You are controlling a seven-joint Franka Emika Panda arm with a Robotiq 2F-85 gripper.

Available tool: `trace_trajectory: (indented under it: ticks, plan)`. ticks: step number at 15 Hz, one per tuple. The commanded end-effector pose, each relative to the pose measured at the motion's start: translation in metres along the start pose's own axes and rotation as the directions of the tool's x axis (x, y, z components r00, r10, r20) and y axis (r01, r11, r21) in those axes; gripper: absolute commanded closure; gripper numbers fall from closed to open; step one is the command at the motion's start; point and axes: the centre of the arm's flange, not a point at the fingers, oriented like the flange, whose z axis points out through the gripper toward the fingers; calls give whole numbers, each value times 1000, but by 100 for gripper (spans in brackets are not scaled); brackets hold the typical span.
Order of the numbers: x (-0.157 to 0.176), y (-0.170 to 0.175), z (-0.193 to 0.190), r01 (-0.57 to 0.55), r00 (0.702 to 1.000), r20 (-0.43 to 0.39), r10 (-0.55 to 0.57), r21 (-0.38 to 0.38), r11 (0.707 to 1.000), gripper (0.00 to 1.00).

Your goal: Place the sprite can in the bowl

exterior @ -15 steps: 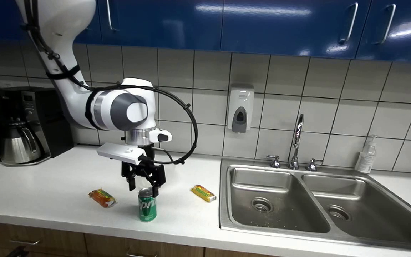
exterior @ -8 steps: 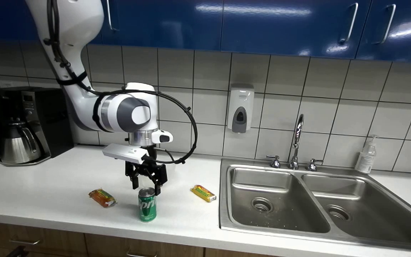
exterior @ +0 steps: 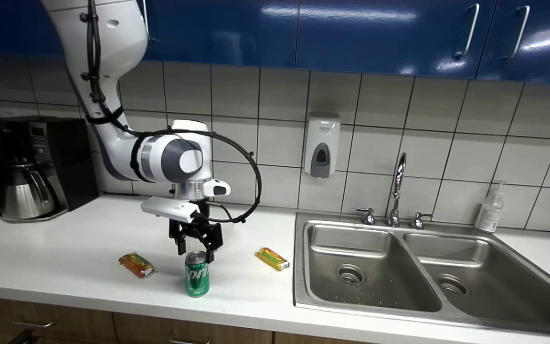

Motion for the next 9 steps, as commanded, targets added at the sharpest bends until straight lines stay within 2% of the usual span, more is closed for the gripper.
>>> trace_trajectory:
  ticks: [1,9]
  plan:
    - [10,-6,4,-22,1000,20,22,8,1000,0]
    - [7,4,11,-39,999,34,38,6,999,0]
